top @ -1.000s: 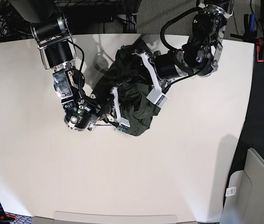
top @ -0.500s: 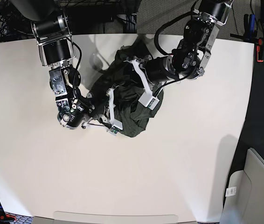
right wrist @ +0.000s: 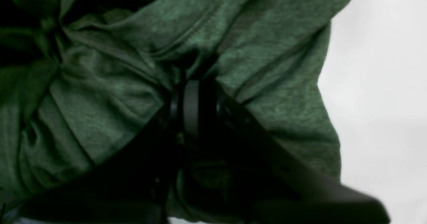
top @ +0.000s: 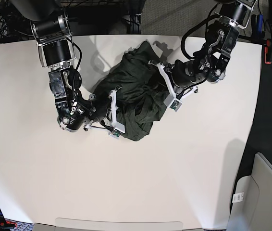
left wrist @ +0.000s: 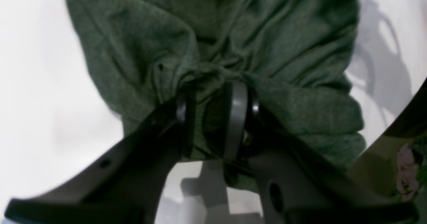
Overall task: Fold the T-shirt properly
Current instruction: 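Press the folded green bundle down with both grippers, then release the left, then grasp the bundle's edges with both grippers and pull them apart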
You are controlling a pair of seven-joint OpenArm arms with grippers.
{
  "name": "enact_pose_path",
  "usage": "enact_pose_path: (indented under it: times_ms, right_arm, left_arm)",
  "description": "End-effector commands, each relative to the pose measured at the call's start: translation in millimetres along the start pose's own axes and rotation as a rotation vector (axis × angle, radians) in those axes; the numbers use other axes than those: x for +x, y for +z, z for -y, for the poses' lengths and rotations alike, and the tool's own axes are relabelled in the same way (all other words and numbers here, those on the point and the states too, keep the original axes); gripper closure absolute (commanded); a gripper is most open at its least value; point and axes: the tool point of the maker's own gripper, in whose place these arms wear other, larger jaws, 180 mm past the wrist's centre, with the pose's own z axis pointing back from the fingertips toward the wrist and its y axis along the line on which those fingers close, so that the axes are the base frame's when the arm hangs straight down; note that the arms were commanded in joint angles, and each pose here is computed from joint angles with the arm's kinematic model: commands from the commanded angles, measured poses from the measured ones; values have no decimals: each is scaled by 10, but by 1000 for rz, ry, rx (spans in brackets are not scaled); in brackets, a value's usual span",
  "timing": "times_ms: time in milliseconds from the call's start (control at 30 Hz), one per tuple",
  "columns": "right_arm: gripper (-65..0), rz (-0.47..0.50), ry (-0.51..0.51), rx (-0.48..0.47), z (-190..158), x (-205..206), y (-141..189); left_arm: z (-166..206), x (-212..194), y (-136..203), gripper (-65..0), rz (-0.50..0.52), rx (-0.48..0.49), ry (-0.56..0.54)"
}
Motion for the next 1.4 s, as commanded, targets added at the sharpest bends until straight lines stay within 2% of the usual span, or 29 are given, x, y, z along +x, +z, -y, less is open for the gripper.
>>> enact_pose_path:
  times_ms: [0, 133, 367, 633, 733, 967, 1133, 1267, 1367]
  right_arm:
    - [-50, -73, 12, -31, 75, -135, 25]
    - [-50, -74, 12, -32, 80, -140, 27]
    - [-50, -79, 8, -24, 52, -174, 7]
    - [-50, -83, 6, -22, 41, -194, -2]
    - [-50, -84, 6, -23, 46, -199, 0]
    - [-50, -87, 5, -31, 81, -220, 21]
    - [-50, -28, 15, -61, 126, -66, 140]
    - [-50, 68, 38, -90, 139, 162, 355]
    - [-50, 113, -4, -112, 302, 126, 528]
  left_arm:
    - [-63, 141, 67, -130, 47, 14, -25]
    - [-226, 146, 123, -130, 66, 49, -37]
    - [-490, 22, 242, -129, 16, 108, -64]
    - [-575, -321, 369, -129, -61, 131, -69]
    - [-549, -304, 483, -129, -33, 138, -61]
    - [-545, 139, 951, -129, 181, 207, -19]
    - [-139, 390, 929, -129, 309, 128, 32]
    - [313, 370, 736, -129, 312, -23, 90]
    - [639, 386, 655, -129, 318, -142, 139]
